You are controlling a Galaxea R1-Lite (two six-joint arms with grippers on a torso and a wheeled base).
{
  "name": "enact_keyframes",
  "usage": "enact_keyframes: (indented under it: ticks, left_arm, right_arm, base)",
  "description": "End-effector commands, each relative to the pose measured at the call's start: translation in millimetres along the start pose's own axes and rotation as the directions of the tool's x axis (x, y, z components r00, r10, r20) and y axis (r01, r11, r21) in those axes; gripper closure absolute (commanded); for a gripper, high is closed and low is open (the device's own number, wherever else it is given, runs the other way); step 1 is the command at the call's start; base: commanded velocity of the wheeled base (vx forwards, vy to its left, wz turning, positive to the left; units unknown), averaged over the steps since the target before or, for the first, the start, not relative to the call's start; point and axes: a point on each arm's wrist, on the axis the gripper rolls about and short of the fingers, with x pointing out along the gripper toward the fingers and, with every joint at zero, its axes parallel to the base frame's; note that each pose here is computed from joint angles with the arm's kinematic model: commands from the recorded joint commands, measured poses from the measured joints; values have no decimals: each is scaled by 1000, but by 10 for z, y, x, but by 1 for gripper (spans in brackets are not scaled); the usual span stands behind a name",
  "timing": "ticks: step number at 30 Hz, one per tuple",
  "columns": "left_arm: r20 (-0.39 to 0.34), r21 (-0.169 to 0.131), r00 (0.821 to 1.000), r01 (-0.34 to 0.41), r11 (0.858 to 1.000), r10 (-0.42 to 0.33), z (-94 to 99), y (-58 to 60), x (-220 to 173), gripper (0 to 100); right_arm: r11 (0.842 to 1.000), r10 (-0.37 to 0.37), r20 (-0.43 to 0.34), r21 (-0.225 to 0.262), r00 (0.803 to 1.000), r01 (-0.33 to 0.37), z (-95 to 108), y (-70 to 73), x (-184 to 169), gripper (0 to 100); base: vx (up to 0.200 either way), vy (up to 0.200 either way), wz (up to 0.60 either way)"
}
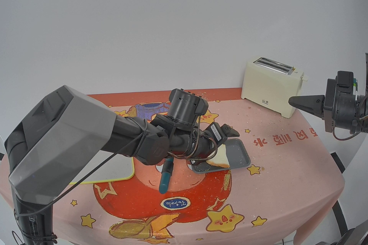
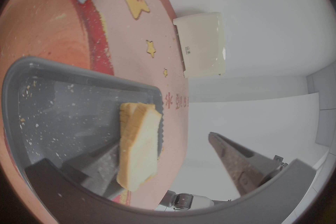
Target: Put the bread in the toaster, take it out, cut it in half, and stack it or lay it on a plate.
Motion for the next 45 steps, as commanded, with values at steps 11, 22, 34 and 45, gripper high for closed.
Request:
enact_keyframes:
  ticks: [11, 22, 34, 45]
  left_arm:
    - [71, 46, 994, -82, 996, 79, -74, -166, -195, 0]
    - [51, 62, 989, -139, 988, 136, -144, -191, -231, 0]
    - [72, 58, 980, -190, 980, 185, -171, -250, -393, 0]
    - [59, 58, 970, -239, 969, 235, -256, -203, -449, 0]
  right_arm:
    - [1000, 5, 2, -2, 1000, -5, 0, 8, -15, 100]
    - [1000, 13, 13, -6, 1000, -13, 4, 28, -55, 100]
    - [1000, 12, 23, -7, 1000, -12, 18, 27, -78, 100]
    - [1000, 14, 38, -8, 999, -13, 35, 32, -116, 100]
  base:
    - [0, 0, 0]
    - [0, 0, 0]
    - [0, 0, 0]
    - [0, 0, 0]
